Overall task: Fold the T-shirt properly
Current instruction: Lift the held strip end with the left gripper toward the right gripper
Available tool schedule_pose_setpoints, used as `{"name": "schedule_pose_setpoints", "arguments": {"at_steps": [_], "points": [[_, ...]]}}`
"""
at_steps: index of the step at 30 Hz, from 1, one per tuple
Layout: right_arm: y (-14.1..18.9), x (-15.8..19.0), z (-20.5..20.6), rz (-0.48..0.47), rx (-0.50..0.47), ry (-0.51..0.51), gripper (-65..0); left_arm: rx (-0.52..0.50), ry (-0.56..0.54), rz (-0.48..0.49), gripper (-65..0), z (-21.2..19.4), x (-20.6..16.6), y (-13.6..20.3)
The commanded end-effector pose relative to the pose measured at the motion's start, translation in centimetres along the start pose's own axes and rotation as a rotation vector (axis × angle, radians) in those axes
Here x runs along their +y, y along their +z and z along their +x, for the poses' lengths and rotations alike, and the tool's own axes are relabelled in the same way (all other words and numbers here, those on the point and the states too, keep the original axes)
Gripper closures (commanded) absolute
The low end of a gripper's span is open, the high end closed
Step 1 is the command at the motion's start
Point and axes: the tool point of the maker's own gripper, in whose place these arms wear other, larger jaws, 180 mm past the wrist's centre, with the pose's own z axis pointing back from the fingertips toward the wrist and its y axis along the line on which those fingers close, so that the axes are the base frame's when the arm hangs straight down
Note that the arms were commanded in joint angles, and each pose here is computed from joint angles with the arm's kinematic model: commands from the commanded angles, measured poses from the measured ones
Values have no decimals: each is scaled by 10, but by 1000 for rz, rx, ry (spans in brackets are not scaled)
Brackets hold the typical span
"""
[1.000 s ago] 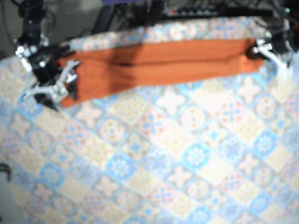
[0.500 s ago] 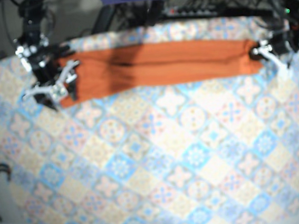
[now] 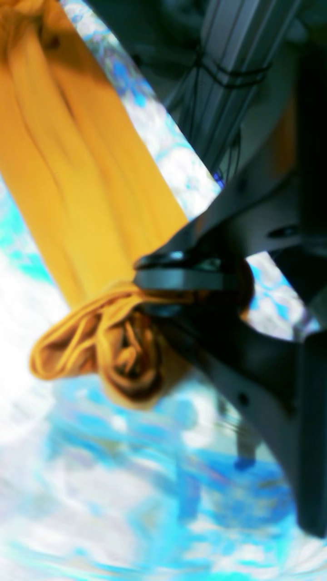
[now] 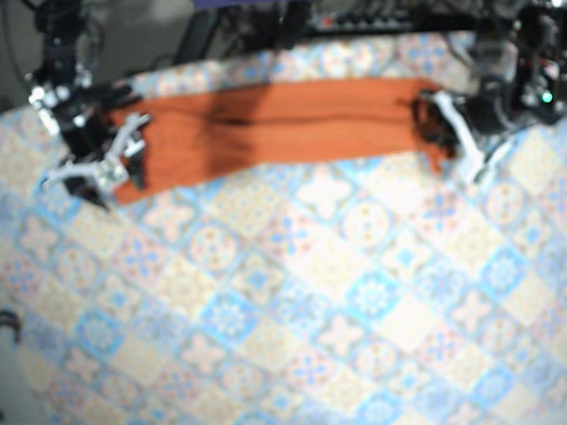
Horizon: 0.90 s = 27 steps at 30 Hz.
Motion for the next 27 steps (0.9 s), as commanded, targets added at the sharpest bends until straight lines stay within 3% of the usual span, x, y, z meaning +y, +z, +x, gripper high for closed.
{"name": "schedule_pose_setpoints", "arguments": {"at_steps": [1, 12, 27], "points": [[2, -13, 12, -35, -50, 2, -338, -12, -56, 1, 0, 12, -2, 5], [9, -34, 2, -96, -24, -4, -338, 4, -305, -137, 0, 63, -57, -26], [8, -28, 3, -103, -25, -43, -338, 11, -423, -306, 0, 78, -131, -63]]}}
